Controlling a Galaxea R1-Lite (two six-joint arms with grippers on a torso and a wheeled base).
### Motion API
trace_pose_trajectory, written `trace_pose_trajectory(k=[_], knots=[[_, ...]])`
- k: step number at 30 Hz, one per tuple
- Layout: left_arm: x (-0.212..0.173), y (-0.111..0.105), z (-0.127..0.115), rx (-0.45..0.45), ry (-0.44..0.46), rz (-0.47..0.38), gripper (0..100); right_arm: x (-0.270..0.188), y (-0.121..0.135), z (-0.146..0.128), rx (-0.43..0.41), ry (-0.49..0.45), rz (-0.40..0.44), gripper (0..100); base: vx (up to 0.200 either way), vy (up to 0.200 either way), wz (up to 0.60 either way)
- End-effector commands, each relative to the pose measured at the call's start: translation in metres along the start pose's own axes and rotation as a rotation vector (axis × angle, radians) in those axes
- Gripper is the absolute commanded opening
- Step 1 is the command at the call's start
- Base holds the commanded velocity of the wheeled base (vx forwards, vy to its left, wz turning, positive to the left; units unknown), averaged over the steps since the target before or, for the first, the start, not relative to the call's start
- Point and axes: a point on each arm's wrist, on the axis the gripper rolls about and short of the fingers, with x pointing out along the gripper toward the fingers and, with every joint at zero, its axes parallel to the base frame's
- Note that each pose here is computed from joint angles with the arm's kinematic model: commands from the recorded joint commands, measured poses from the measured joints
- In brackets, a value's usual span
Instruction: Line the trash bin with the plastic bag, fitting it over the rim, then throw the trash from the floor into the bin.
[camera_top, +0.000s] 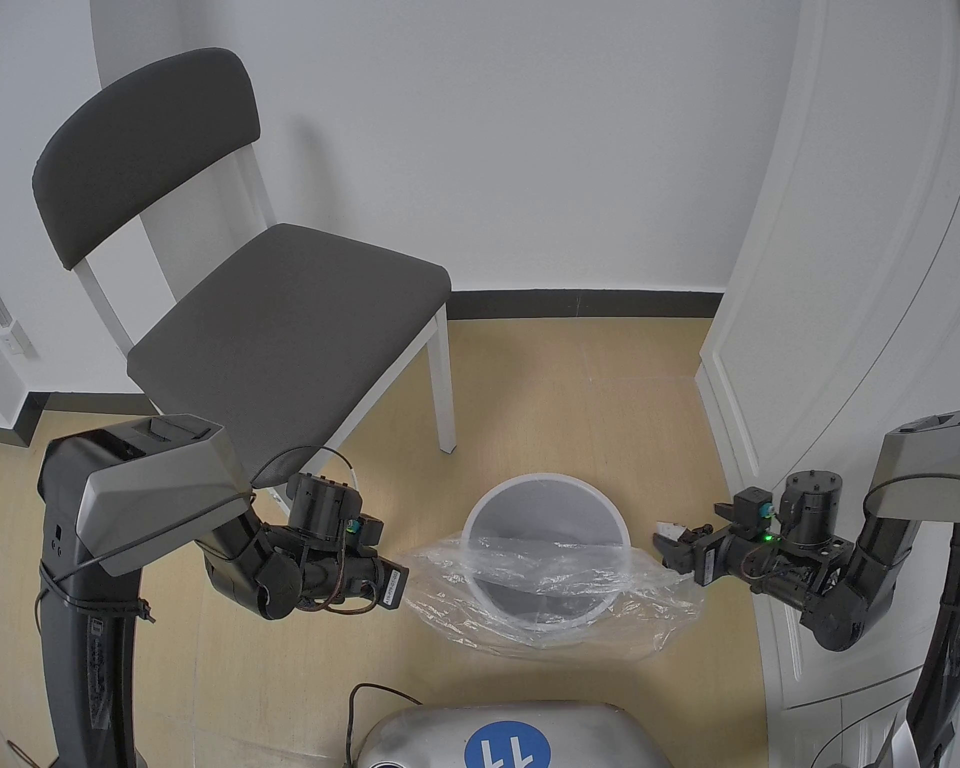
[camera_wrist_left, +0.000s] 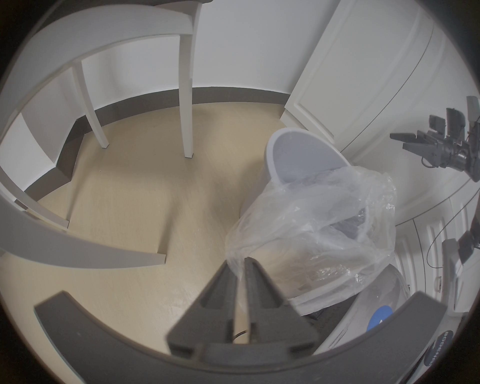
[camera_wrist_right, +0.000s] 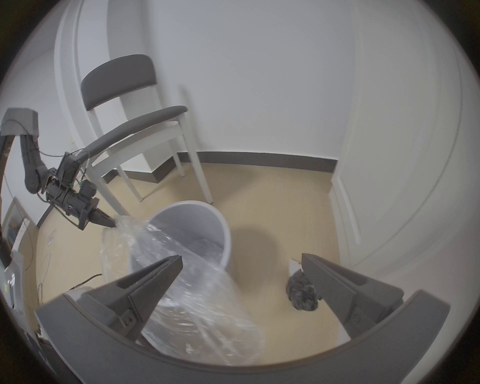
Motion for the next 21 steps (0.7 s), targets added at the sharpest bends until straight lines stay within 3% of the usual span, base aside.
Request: trace_pose_trajectory(k=[1,3,7,10,12,13,16,21], knots=[[-0.008,-0.007,0.003,0.035,-0.006,-0.012,100,0.003,0.039,0.03,-0.156,-0.046,0.075,100,0.0,0.0,0.0],[-0.012,-0.008,0.003,0.053,-0.022,-0.01,100,0.004,0.05,0.036,-0.262,0.026,0.079,100,0.0,0.0,0.0],[-0.027,-0.009,0.01,0.072,-0.078,-0.015,100,0.012,0.078,0.042,-0.397,0.099,0.075,100,0.0,0.0,0.0],[-0.043,-0.011,0.015,0.088,-0.103,-0.054,100,0.025,0.092,0.037,-0.514,0.123,0.082,100,0.0,0.0,0.0],[-0.048,-0.011,0.016,0.101,-0.107,-0.065,100,0.028,0.094,0.034,-0.542,0.127,0.086,100,0.0,0.0,0.0],[-0.063,-0.011,0.018,0.168,-0.125,-0.085,100,0.036,0.1,0.025,-0.62,0.146,0.095,100,0.0,0.0,0.0],[-0.077,-0.014,0.021,0.229,-0.147,-0.095,100,0.046,0.108,0.017,-0.676,0.161,0.091,100,0.0,0.0,0.0],[-0.087,-0.015,0.028,0.242,-0.18,-0.105,100,0.055,0.121,0.013,-0.695,0.158,0.097,100,0.0,0.0,0.0]])
